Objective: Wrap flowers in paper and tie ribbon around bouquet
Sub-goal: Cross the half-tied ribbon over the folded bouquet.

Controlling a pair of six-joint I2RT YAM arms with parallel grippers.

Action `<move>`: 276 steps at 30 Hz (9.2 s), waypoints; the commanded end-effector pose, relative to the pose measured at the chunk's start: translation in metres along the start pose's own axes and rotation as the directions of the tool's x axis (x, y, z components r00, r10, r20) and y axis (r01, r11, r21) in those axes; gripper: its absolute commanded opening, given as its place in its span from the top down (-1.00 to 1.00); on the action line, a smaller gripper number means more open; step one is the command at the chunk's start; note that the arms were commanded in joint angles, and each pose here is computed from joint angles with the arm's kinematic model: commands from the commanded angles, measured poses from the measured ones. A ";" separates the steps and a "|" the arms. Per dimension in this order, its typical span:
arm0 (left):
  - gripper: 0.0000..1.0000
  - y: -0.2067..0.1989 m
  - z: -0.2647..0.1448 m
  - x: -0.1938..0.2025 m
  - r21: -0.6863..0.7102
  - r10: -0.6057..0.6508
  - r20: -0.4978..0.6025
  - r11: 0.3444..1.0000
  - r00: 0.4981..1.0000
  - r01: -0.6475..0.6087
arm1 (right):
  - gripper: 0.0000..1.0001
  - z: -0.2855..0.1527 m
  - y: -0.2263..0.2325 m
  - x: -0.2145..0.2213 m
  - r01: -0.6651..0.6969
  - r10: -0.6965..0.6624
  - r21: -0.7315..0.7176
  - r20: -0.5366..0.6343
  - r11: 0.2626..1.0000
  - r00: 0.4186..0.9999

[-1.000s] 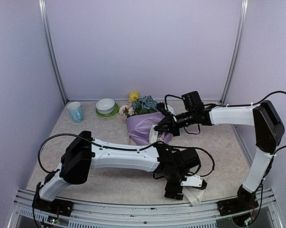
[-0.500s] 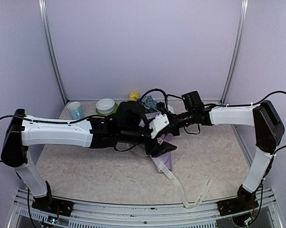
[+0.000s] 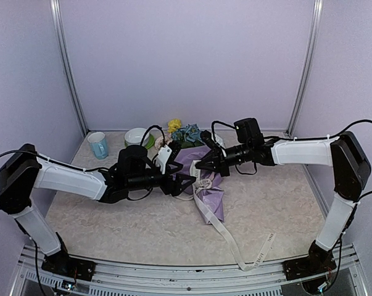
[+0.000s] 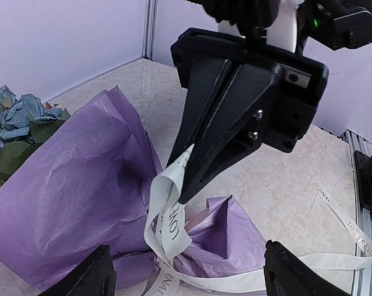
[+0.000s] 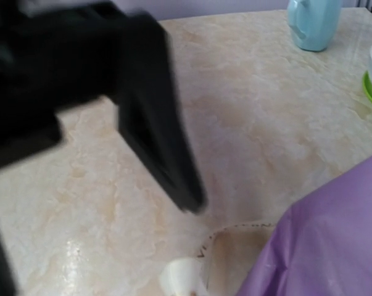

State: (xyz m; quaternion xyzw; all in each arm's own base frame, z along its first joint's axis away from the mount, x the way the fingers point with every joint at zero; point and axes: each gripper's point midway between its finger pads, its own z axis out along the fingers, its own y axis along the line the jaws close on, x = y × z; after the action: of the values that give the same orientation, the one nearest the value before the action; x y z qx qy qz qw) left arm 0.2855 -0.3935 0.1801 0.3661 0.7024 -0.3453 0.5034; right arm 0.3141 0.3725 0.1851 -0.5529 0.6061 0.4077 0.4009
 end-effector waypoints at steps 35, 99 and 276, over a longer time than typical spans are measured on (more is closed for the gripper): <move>1.00 0.018 0.050 0.041 0.011 -0.192 0.017 0.981 0.981 0.191 | 0.61 0.009 -0.016 0.091 -0.323 0.384 0.225 -0.333 0.919 0.861; 1.00 0.031 0.042 0.073 -0.007 -0.258 -0.004 0.966 0.966 0.258 | 0.19 -0.024 0.112 0.133 -0.263 0.462 0.454 -0.413 0.852 0.785; 1.00 -0.001 0.060 0.100 0.002 -0.188 -0.363 0.979 0.912 0.203 | 1.00 0.011 -0.028 0.086 -0.370 0.464 0.299 -0.366 0.880 0.807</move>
State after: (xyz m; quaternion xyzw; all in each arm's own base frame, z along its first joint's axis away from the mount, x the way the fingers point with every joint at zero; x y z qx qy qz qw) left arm 0.2834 -0.4232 0.0694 0.3669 0.8050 -0.3270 0.3324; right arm 0.3344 0.3455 0.0902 -0.4266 0.8339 0.2810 0.2088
